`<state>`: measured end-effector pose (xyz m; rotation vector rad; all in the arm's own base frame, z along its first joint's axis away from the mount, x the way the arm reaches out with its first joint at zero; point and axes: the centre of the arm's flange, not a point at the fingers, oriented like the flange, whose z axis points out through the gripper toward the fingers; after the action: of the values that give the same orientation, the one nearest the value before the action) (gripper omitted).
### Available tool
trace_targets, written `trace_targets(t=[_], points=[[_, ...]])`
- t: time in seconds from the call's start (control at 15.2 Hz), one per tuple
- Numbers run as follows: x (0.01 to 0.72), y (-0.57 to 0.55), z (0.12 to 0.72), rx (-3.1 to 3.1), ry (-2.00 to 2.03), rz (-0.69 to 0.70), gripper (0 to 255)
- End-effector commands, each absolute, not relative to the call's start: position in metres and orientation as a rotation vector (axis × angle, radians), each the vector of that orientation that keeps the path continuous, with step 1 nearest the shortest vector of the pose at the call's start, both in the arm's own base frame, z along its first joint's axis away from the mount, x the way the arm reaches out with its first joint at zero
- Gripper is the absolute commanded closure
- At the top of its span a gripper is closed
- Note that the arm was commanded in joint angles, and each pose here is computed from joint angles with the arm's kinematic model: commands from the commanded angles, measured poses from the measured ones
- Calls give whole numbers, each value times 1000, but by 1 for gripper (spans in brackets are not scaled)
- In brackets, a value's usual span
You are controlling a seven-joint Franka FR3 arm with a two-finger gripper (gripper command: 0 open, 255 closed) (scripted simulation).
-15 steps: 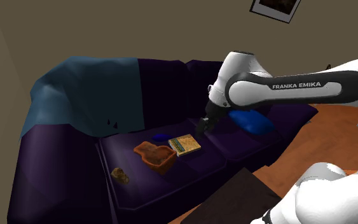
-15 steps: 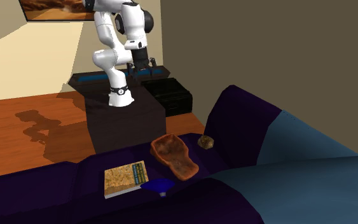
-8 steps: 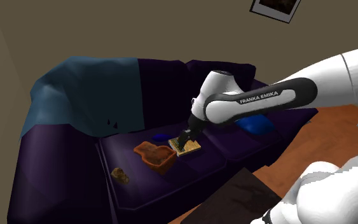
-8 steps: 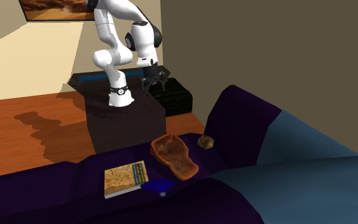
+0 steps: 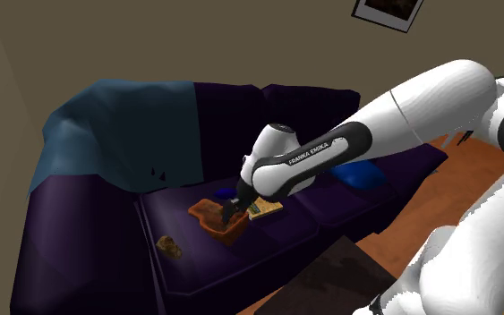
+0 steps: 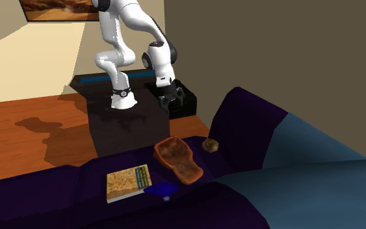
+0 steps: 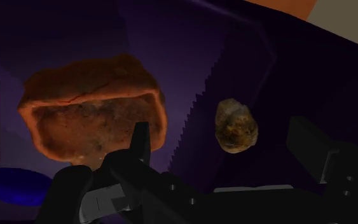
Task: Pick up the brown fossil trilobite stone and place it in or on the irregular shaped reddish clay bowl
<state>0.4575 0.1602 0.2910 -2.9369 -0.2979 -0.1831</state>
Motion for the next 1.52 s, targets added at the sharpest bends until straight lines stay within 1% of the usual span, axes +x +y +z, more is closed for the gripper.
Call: trace_targets(t=[0.0,0.92,1.45], points=[[466,172,273,-2919,-306,-200,0],[540,274,153,-2791,-370,-289,0],[551,293,112,-2783,-373,-294,0]])
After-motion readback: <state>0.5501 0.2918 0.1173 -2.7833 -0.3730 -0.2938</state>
